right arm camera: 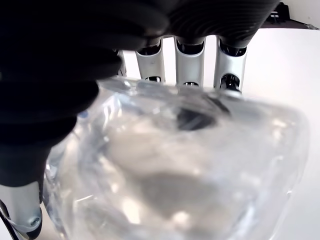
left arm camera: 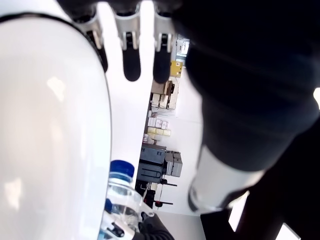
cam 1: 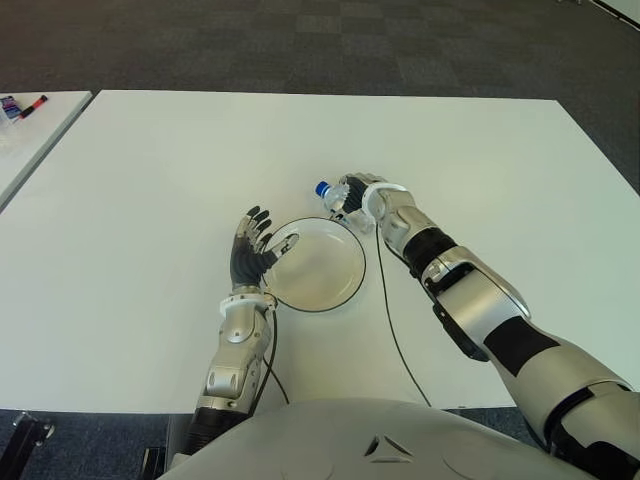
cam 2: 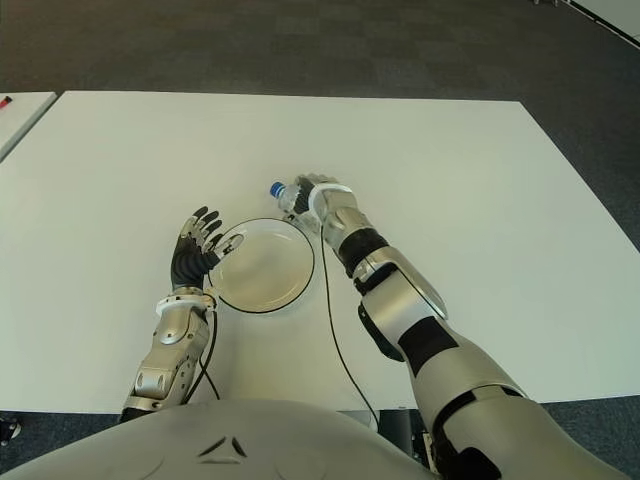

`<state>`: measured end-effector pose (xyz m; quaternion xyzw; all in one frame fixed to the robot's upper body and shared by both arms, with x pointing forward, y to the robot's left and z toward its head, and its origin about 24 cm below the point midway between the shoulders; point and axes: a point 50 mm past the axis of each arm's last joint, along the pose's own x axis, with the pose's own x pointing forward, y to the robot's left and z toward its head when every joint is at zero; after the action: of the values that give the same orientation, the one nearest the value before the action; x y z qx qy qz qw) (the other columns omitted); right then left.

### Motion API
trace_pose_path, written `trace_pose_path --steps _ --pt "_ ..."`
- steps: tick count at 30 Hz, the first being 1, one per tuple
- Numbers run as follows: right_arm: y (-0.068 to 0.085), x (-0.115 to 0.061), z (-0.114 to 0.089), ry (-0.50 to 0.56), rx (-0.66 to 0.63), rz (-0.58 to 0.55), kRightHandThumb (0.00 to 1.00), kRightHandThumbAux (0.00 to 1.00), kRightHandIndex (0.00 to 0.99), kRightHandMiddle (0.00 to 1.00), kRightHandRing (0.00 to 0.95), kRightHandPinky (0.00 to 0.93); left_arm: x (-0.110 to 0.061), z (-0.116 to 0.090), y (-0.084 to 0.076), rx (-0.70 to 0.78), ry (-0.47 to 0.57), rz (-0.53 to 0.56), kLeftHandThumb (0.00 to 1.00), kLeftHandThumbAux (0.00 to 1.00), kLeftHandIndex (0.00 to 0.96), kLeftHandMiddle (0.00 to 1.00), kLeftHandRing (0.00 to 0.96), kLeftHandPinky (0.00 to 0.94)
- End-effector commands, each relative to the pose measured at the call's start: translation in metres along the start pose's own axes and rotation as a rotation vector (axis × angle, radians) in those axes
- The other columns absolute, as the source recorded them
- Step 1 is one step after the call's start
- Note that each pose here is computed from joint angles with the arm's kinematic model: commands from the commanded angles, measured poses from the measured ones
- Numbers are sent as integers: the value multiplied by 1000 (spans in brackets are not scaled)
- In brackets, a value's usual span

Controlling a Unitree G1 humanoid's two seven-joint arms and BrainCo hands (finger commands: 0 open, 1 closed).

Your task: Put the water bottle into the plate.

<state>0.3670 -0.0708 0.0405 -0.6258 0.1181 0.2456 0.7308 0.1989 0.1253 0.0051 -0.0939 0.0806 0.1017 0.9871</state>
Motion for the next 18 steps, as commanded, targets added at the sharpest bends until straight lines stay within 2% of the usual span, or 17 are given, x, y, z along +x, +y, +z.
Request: trace_pose_path --steps 1,6,8,9,11,13,18 --pt "6 1 1 7 9 16 336 666 223 342 585 710 -3 -4 -11 -63 30 10 0 910 146 171 155 164" --pt "5 1 1 31 -11 -1 378 639 231 325 520 656 -3 -4 -11 -61 32 11 0 907 146 168 152 163" --pt "5 1 1 36 -21 -11 432 636 251 404 605 721 -3 -4 -11 -60 31 11 0 904 143 166 151 162" --pt "5 1 1 37 -23 -14 473 637 284 474 644 752 -3 -4 -11 -59 31 11 0 902 142 165 150 161" --pt "5 0 1 39 -25 -22 510 637 312 535 677 779 -3 -4 -11 -59 32 11 0 900 141 164 150 160" --pt "5 0 1 41 -25 -33 630 681 378 671 753 829 -3 -4 -11 -59 33 12 0 899 140 165 150 159" --pt "7 0 -1 31 -34 -53 707 706 422 775 821 869 -3 -3 -11 -55 33 10 0 895 134 163 148 162"
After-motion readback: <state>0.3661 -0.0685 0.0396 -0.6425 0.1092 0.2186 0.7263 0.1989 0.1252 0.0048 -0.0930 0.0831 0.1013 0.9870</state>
